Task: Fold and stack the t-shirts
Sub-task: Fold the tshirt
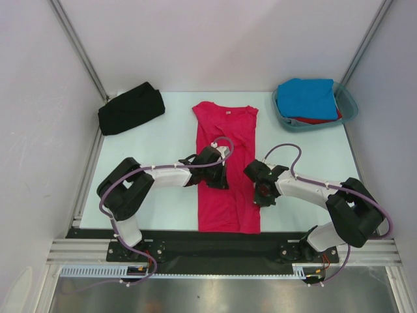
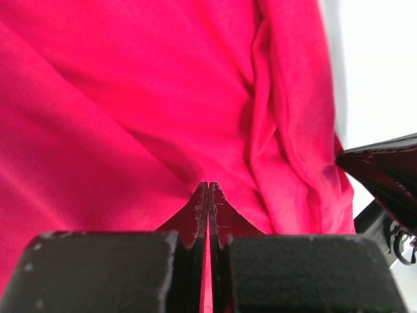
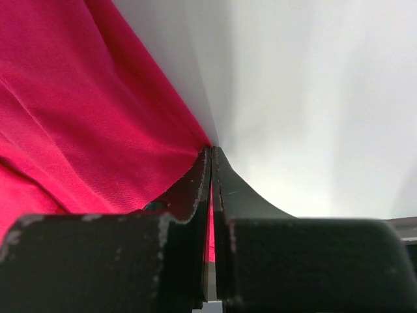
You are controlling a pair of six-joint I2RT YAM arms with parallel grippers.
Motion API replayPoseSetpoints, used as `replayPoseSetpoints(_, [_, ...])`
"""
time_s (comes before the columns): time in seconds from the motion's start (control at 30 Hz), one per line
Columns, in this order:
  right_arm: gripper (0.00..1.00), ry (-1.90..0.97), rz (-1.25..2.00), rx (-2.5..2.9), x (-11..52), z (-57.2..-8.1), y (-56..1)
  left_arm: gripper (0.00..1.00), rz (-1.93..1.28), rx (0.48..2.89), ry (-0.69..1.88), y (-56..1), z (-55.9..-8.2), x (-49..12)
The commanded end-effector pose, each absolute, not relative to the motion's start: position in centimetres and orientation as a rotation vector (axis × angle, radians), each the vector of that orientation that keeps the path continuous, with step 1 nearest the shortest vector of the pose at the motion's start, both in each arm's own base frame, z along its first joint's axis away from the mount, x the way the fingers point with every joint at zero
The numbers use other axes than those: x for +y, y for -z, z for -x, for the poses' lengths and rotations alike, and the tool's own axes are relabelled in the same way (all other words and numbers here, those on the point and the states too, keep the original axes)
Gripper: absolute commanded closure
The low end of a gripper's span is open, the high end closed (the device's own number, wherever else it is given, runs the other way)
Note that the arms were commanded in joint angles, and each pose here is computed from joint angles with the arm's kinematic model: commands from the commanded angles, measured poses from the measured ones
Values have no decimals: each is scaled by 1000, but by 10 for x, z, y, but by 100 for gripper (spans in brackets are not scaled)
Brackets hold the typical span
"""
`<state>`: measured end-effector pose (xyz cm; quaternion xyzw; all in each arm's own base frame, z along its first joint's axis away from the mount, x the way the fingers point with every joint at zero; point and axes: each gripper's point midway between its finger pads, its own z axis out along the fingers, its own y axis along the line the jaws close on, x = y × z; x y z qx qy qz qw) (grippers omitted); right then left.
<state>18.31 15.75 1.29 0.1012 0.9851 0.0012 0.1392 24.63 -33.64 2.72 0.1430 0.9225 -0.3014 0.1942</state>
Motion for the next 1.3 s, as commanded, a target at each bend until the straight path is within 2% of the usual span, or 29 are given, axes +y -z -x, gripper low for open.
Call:
replayPoseSetpoints(0.0, [100, 184, -292, 2852, 131, -176, 5, 98, -435, 2518, 912, -46, -248, -341])
replayPoseSetpoints(0.13, [100, 166, -287, 2852, 134, -177, 3, 58, -460, 2484, 999, -53, -249, -354])
replayPoseSetpoints(0.23, [100, 164, -287, 2853, 135, -177, 3, 47, -477, 2472, 1030, -56, -249, -361])
replayPoseSetpoints(0.3, [100, 161, -285, 2851, 136, -178, 3, 45, -487, 2463, 1047, -57, -249, -364])
replayPoseSetpoints(0.6, [100, 162, -275, 2859, 137, -177, 6, 44, -515, 2443, 1126, -61, -247, -378])
replayPoseSetpoints(0.8, [100, 161, -271, 2865, 137, -176, 7, 56, -525, 2451, 1142, -58, -246, -385])
replayPoseSetpoints(1.17, [100, 171, -266, 2864, 136, -176, 7, 62, -552, 2459, 1172, -53, -238, -399])
replayPoseSetpoints(1.27, [100, 172, -268, 2865, 136, -175, 7, 67, -551, 2463, 1173, -52, -236, -400])
